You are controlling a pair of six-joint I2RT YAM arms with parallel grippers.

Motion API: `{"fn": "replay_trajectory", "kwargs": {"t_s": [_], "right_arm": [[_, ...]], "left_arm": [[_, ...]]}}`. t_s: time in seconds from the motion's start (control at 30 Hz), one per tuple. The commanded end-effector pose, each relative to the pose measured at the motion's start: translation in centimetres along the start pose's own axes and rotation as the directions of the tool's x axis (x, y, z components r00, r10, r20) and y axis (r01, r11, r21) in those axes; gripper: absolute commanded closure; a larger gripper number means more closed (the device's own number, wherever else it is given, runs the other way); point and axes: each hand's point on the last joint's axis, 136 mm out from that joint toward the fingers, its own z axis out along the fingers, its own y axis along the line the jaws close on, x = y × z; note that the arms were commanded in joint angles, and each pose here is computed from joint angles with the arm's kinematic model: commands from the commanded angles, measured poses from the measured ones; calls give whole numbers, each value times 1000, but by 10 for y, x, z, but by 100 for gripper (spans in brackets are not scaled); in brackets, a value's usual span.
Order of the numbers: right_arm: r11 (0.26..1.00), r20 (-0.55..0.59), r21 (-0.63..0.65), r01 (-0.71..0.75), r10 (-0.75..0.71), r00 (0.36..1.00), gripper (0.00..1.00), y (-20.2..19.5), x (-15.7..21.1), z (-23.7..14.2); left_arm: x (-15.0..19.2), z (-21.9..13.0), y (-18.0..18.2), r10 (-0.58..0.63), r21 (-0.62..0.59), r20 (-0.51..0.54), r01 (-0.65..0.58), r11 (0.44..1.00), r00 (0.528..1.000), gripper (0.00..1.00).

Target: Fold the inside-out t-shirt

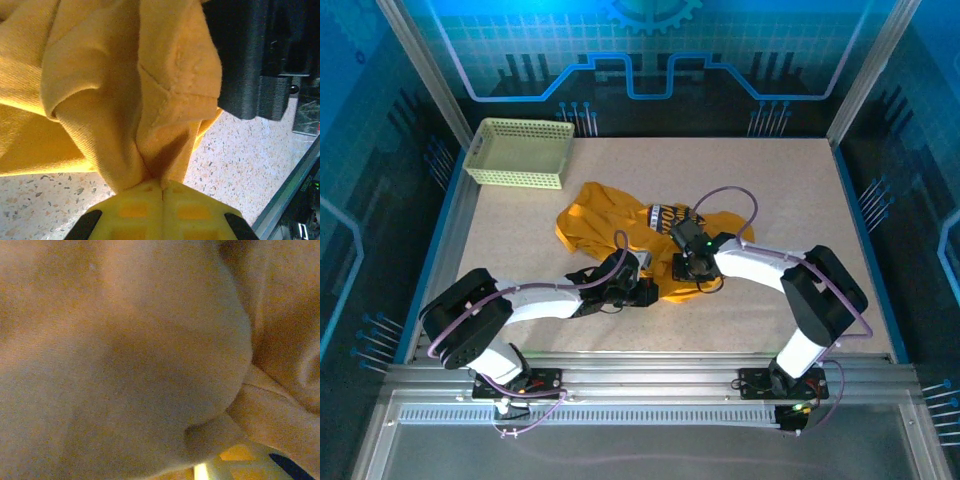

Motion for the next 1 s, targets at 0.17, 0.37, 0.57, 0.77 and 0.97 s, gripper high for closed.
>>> {"fn": "replay_trajectory", "kwargs": {"t_s": [0.17,0.37,0.57,0.77,0.97], "right_arm": [[997,-22,78,13,-11,1000,76,-8,11,-3],[998,43,52,25,-28,999,96,-5,2,-35],[999,190,45,20,-28,981,99,-21,-10,-86],[1000,295,-16,23,-17,955,100,-35,-5,-104],[994,318,-70,-81,99,943,100,-63,3,-95]], "left_arm": [[-5,3,-12,18,26,0,-18,999,1000,97],[-8,4,-12,19,18,3,-19,1000,1000,97],[-16,4,-18,27,25,23,-27,999,999,97],[-22,5,-26,30,43,36,-32,999,999,96],[-22,2,-30,37,57,31,-38,998,999,84]]}}
